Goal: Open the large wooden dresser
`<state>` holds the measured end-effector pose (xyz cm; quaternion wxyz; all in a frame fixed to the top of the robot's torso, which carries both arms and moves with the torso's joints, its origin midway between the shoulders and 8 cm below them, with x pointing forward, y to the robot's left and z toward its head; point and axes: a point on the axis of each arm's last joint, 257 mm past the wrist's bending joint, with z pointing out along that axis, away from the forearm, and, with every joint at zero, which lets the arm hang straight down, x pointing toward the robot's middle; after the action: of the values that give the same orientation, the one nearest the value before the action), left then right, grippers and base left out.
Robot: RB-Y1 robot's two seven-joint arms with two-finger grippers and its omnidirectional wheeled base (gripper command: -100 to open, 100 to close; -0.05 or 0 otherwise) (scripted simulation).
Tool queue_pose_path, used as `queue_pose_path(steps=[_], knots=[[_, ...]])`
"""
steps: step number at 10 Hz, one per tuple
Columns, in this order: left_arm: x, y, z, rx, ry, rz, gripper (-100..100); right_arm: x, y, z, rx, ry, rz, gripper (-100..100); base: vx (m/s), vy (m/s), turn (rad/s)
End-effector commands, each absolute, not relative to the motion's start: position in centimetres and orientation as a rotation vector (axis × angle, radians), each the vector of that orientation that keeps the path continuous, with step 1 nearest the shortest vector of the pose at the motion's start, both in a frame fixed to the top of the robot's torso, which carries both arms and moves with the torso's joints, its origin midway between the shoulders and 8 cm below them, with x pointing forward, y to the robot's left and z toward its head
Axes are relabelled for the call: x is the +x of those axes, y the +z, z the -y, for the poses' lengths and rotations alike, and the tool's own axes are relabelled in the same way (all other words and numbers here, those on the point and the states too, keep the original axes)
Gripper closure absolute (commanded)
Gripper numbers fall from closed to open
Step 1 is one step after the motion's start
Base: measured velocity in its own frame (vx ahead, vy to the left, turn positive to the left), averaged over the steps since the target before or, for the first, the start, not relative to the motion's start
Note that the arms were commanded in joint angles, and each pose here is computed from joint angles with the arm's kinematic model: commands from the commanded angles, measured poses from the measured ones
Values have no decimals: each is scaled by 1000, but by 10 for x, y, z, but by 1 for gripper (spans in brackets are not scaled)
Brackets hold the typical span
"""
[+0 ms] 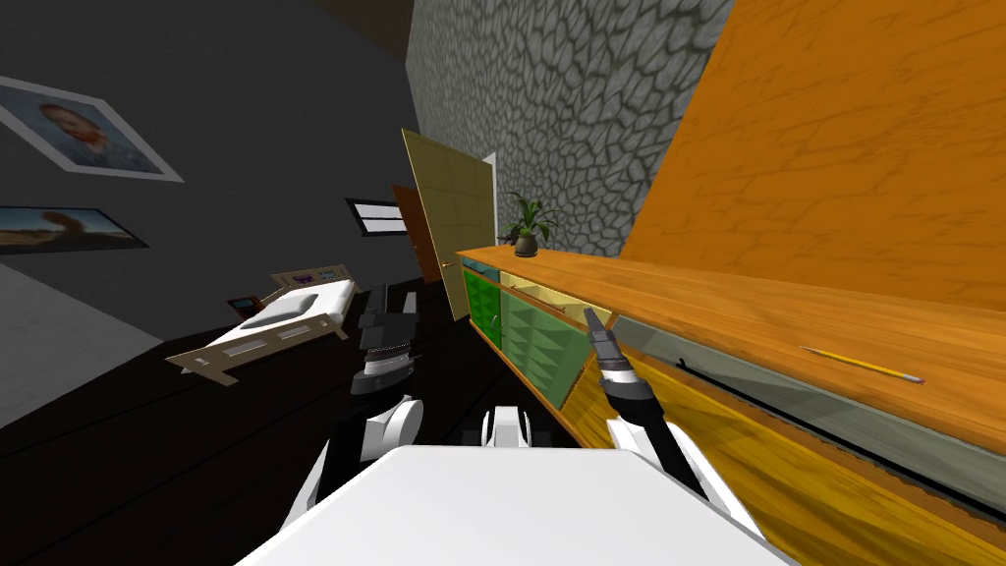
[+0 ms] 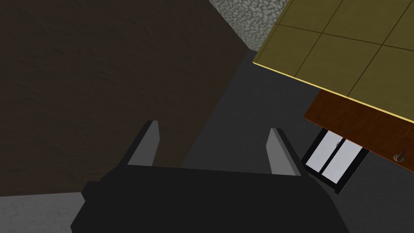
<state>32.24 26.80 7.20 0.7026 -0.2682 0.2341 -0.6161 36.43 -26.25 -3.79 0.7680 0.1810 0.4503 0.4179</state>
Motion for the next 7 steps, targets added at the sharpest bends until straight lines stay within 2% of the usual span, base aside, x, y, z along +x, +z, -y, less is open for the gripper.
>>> queue_pose_path(steps=[1, 7], knots=[[322, 72, -268, -597, -1371, -521, 0, 368, -46, 267, 267, 738, -1051, -100, 16, 73, -85], [322, 72, -268, -597, -1371, -521, 0, 374, -60, 279, 41, 431, -1147, -100, 2, 53, -56]])
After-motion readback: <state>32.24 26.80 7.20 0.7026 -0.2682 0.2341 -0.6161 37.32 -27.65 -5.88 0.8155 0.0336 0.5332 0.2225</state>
